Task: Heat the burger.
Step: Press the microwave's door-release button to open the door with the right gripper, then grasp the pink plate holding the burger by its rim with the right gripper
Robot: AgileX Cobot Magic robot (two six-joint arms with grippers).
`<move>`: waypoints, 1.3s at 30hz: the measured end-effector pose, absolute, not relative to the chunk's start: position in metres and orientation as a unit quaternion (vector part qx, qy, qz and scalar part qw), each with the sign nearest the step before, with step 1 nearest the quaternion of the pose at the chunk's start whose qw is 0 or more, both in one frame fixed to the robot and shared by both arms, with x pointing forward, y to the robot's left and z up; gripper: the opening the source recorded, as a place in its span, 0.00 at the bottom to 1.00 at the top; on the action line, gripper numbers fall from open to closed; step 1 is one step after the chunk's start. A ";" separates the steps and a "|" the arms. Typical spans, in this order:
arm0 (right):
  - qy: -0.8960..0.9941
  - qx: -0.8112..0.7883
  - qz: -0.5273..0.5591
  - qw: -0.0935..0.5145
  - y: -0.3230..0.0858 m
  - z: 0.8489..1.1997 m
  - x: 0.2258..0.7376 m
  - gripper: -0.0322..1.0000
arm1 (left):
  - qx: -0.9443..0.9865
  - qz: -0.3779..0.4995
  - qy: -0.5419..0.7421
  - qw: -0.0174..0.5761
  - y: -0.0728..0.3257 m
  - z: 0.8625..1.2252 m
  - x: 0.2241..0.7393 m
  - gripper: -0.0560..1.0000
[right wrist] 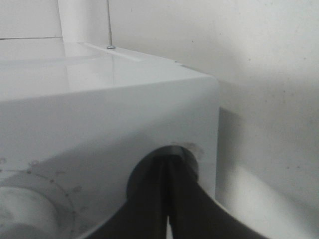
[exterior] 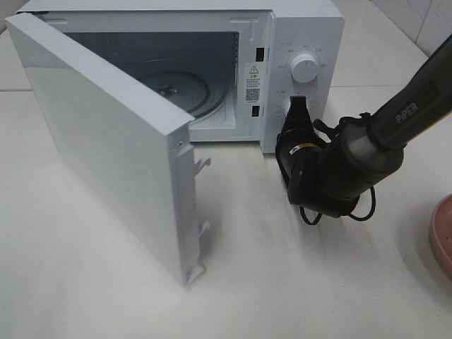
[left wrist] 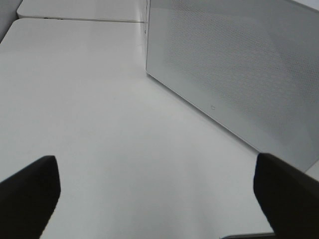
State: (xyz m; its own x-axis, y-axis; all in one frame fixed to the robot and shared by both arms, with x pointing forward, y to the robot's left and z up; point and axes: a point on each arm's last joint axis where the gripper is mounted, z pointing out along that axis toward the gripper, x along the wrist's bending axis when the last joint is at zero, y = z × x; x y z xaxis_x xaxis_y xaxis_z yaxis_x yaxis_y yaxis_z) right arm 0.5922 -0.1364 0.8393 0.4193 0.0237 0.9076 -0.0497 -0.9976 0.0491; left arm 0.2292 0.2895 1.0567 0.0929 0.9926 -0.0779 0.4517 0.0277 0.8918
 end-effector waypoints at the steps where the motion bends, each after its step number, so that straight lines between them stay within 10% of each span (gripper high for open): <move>1: -0.008 0.842 0.538 0.033 -0.137 0.840 0.592 0.04 | 0.615 0.329 0.587 0.411 0.289 1.057 0.229 0.98; 39: 0.303 0.850 0.426 0.061 -0.154 0.897 0.537 0.04 | 0.615 0.329 0.587 0.411 0.289 1.057 0.229 0.98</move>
State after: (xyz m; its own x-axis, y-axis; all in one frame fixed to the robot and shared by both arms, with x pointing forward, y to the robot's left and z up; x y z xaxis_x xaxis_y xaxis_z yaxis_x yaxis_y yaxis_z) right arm 0.5373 -0.1539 0.8966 0.4529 0.5675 0.6876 0.4638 -0.8087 0.3619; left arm 0.2292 0.2895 1.0567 0.0929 0.9926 -0.0779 0.4517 0.0277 0.8918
